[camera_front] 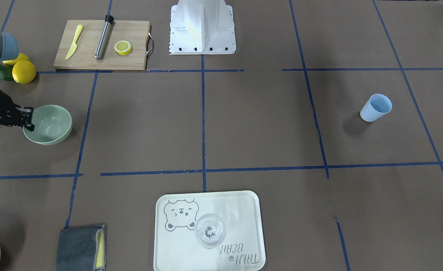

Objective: Pour ice into bowl

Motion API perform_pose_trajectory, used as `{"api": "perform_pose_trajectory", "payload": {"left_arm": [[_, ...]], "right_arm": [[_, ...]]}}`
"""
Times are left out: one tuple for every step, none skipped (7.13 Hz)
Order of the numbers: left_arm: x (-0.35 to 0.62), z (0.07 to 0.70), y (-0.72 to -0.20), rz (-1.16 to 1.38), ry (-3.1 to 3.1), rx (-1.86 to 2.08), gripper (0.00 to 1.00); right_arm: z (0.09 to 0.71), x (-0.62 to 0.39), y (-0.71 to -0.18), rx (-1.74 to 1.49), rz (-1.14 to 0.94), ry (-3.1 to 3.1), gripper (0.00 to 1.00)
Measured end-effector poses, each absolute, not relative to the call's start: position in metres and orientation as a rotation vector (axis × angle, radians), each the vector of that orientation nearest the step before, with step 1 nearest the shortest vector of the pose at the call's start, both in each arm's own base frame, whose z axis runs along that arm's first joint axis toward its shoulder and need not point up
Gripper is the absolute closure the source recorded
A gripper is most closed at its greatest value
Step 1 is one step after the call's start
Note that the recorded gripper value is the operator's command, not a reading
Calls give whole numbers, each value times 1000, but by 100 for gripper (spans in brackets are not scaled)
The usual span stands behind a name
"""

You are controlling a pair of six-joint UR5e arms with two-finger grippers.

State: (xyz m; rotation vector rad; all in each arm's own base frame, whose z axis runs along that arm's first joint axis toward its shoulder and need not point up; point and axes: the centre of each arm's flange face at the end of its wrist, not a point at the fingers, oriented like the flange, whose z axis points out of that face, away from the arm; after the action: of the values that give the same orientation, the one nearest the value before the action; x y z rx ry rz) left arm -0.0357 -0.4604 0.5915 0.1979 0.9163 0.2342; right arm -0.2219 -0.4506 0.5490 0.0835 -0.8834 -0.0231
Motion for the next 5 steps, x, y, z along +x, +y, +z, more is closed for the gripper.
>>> {"api": "perform_pose_trajectory", "payload": {"left_arm": [[-36, 591, -460, 234, 919, 198, 0], [-35, 591, -460, 235, 920, 199, 0], [-35, 590, -461, 236, 921, 200, 0], [-35, 589, -461, 237, 921, 202, 0], [-35, 588, -461, 239, 921, 205, 0]], "right_arm": [[519, -226, -448, 92, -11, -918, 100], [483, -243, -443, 81, 19, -964, 100], [442, -276, -438, 54, 62, -1014, 100], [401, -322, -430, 23, 108, -1051, 100], [356, -375, -421, -4, 157, -1061, 100]]}}
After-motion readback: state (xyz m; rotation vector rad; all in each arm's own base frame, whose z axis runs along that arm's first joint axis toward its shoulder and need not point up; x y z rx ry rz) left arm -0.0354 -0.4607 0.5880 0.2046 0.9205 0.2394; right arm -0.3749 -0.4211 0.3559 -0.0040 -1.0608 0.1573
